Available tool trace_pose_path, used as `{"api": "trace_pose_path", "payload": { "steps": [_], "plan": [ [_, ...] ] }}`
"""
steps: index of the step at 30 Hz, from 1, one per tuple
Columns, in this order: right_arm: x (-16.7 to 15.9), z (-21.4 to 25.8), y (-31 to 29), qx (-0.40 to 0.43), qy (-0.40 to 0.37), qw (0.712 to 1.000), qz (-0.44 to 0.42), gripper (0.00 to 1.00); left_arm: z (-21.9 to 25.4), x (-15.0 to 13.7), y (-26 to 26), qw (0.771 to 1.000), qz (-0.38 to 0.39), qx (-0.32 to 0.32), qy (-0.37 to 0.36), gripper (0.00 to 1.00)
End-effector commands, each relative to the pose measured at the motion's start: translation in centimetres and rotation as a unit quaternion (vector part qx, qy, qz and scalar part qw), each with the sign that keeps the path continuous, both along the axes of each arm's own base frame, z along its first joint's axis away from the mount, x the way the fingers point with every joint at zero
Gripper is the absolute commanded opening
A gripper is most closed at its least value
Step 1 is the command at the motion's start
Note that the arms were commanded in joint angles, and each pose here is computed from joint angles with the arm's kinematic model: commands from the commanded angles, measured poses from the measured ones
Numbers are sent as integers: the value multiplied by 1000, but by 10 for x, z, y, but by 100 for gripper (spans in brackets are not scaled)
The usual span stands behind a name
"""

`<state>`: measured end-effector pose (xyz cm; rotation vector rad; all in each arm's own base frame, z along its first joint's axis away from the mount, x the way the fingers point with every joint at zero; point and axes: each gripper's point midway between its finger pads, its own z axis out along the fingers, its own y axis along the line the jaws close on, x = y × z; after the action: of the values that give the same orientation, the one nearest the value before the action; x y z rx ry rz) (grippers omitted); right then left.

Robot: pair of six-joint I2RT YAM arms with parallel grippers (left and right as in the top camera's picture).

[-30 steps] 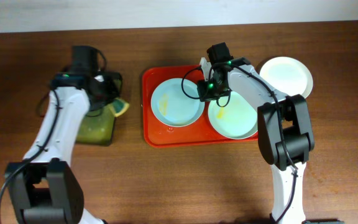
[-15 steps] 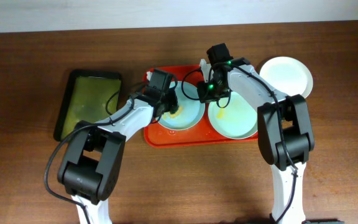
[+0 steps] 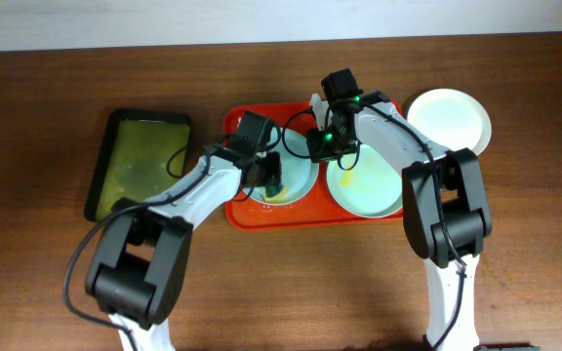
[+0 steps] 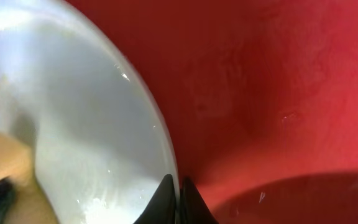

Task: Clean dirty plates on tray and stack at the side
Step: 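Scrub the light blue plate with the sponge in the left gripper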

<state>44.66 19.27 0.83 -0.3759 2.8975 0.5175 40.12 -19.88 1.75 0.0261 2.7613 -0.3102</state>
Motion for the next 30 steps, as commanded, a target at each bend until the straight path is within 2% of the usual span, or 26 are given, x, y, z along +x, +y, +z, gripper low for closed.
{"api": "trace_pose_path", "payload": {
  "steps": [1, 2, 4, 6, 7, 9, 10, 11, 12, 14, 16, 18, 19, 21, 24, 28, 30],
  "plan": [
    [-3, -8, -6, -19, 4, 1000, -3, 4, -14, -2, 45, 993, 19, 117, 3, 0],
    [-3, -8, -6, -19, 4, 1000, -2, 4, -10, 2, 65, 984, 32, 175, -15, 0],
    [-3, -8, -5, -19, 5, 1000, -2, 4, 16, 13, 90, 968, 61, 239, -43, 0],
    [-3, -8, -6, -20, 4, 1000, -2, 4, 47, 27, 96, 962, 59, 256, -70, 0],
    [-3, -8, -6, -20, 4, 1000, -2, 4, 68, 39, 89, 966, 63, 232, -93, 0],
    [-2, -8, -5, -19, 2, 1000, -2, 4, 75, 49, 53, 984, 34, 137, -104, 0],
    [-2, -8, -5, -19, 2, 1000, -2, 4, 68, 46, 13, 995, -15, 36, -88, 0],
    [-2, -8, -5, -19, 2, 1000, -2, 4, 64, 44, -15, 995, -51, -33, -76, 0],
    [-2, -8, -5, -19, 2, 1000, -2, 4, 51, 47, -26, 995, -54, -51, -70, 0],
    [-2, -8, -5, -19, 2, 1000, -2, 4, 16, 52, -28, 996, -54, -45, -55, 0],
    [-2, -8, -5, -19, 2, 1000, -2, 4, -22, 56, -9, 999, -31, -7, -35, 0],
    [-2, -8, -5, -19, 2, 1000, -3, 4, -40, 60, 21, 999, 1, 45, -26, 0],
    [-2, -8, -5, -19, 3, 1000, -2, 4, -41, 62, 49, 994, 31, 98, -29, 0],
    [-2, -8, -5, -19, 2, 1000, -2, 4, -25, 65, 95, 979, 78, 186, -41, 0],
    [1, -11, -15, -49, -7, 999, -10, 4, 42, 63, 136, 949, 129, 272, -91, 0],
    [7, -4, -21, -65, -22, 998, -15, 4, 126, 53, 144, 946, 156, 243, -150, 0],
    [16, 19, -18, -56, -48, 997, -17, 4, 156, 38, 162, 941, 207, 217, -158, 0]
  ]
}}
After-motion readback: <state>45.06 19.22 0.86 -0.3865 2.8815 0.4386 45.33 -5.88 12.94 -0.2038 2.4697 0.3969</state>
